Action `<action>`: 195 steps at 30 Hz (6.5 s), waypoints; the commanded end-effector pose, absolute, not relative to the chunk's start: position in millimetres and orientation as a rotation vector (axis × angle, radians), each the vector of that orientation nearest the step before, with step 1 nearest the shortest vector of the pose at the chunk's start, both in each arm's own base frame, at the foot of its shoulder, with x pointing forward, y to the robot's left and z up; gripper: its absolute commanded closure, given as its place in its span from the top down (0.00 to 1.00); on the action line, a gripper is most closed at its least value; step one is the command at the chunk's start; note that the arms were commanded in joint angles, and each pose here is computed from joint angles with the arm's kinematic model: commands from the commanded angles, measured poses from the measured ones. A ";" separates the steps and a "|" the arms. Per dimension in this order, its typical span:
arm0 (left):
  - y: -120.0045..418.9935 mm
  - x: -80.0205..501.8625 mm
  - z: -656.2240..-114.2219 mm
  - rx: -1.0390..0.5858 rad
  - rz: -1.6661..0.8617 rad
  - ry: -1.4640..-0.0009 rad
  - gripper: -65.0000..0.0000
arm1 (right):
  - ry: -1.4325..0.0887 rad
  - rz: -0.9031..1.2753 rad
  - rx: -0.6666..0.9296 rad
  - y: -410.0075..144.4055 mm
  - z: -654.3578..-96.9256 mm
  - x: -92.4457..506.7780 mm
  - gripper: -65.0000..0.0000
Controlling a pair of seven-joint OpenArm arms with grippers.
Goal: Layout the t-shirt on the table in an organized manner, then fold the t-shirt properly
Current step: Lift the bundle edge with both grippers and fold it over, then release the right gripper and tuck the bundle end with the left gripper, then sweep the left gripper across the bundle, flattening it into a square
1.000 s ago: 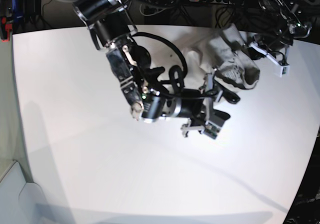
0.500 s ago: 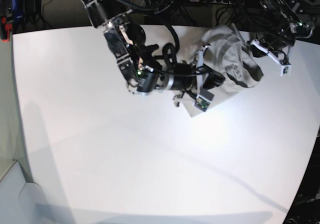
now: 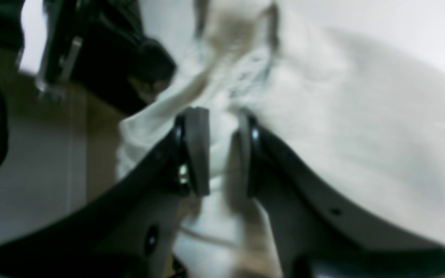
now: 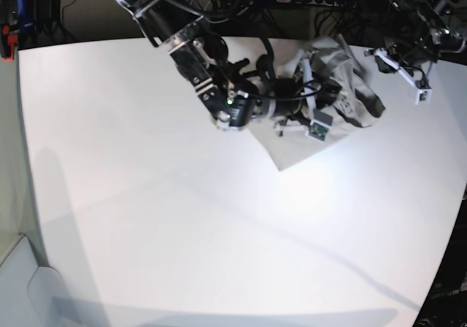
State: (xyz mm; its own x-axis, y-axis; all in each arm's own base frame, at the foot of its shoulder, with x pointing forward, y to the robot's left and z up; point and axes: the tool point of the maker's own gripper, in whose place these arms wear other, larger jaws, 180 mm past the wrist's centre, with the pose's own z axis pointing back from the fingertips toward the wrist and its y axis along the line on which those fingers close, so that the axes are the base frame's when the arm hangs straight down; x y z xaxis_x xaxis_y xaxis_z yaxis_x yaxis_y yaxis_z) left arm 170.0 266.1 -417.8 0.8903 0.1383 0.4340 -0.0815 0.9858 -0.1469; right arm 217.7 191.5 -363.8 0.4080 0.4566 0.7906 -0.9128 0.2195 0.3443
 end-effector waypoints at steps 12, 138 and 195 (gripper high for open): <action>274.0 154.9 -408.0 -0.138 0.099 -0.483 0.01 | -0.727 1.082 0.930 208.2 -323.4 246.0 0.23; -86.1 353.9 -387.1 -0.058 -1.546 -0.655 0.00 | -1.024 0.294 0.031 -252.3 -295.0 274.6 0.15; -91.0 422.0 -332.0 0.219 -1.582 -0.798 0.70 | -0.997 0.150 -0.031 -286.3 -303.2 243.3 0.15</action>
State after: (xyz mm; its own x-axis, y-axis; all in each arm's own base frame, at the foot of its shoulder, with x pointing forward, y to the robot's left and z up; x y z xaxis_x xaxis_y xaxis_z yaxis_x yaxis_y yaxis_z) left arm 412.1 -83.8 -350.7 -0.1774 -0.9405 0.2897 0.8247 0.0186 0.5653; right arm 236.6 -286.0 -317.9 0.5788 0.1217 0.8064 -0.1010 0.9919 -0.0773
